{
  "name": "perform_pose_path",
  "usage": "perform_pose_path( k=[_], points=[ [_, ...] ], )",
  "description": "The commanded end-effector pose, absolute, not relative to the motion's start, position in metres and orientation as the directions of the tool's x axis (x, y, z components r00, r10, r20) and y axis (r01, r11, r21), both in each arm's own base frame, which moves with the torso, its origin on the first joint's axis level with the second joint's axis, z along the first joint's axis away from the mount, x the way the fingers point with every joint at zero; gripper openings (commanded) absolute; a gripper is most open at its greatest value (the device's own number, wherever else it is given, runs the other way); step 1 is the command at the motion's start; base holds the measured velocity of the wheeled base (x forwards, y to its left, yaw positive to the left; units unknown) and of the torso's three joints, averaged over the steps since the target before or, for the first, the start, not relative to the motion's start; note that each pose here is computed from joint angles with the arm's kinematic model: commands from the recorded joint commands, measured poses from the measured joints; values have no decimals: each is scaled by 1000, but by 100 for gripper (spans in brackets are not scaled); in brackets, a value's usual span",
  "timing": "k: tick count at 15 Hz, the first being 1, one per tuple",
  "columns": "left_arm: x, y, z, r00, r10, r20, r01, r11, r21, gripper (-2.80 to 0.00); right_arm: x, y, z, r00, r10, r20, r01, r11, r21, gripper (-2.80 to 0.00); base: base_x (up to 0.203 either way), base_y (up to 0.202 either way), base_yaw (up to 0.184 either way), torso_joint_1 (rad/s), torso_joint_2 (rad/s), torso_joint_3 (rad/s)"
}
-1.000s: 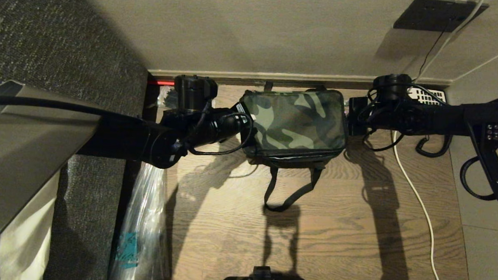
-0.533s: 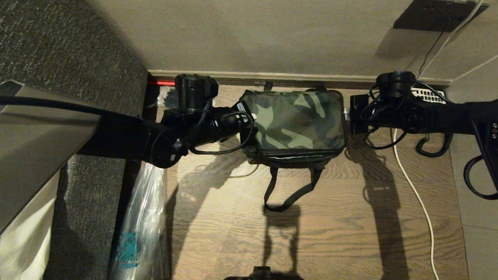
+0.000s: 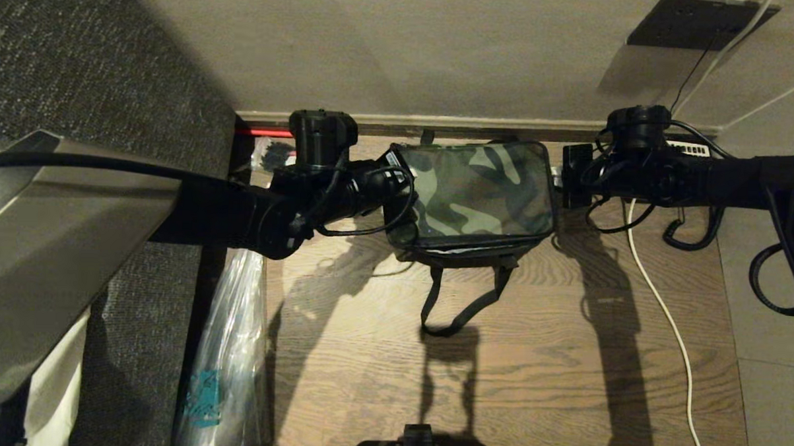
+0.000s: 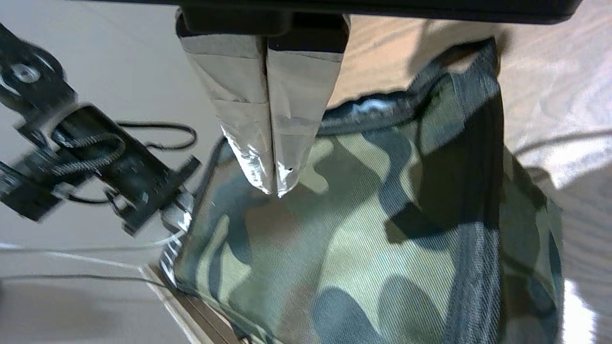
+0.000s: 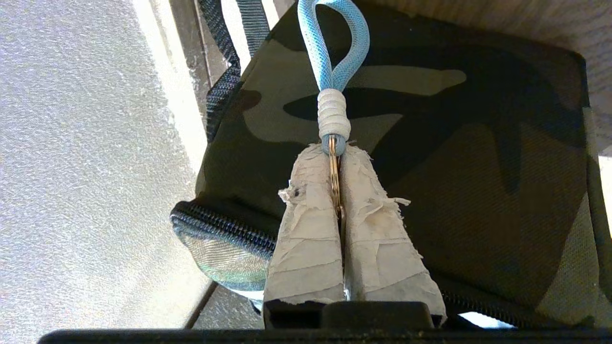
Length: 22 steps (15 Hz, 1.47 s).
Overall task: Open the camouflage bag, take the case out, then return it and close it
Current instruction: Open the top of the storage box
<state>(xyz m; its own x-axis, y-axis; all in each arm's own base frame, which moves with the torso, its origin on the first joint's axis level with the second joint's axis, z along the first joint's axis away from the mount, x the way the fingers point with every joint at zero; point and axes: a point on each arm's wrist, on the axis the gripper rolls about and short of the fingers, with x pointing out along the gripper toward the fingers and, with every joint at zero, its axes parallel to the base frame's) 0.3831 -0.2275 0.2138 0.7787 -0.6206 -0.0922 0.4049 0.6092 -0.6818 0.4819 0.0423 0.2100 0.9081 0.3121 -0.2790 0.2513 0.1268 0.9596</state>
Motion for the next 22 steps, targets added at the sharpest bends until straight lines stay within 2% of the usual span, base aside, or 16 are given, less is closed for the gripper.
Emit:
perform_pose_path(
  k=[1,8,14,22],
  points=[
    [392,-235,206,778,-621,-92,404,607,-685,-280,478,42,218,913,314,-262,236,118,965,-280,0,0,0,0,0,0],
    [410,-255,176,765,-632,-124,395,612,-685,-280,476,38,224,913,322,-250,225,115,968,-280,0,0,0,0,0,0],
    [436,-274,132,759,-632,-156,381,625,-682,-280,475,38,226,910,333,-245,220,112,969,-280,0,0,0,0,0,0],
    [457,-276,106,771,-617,-159,369,635,-679,-280,471,38,233,910,344,-233,208,108,972,-280,0,0,0,0,0,0]
  ],
)
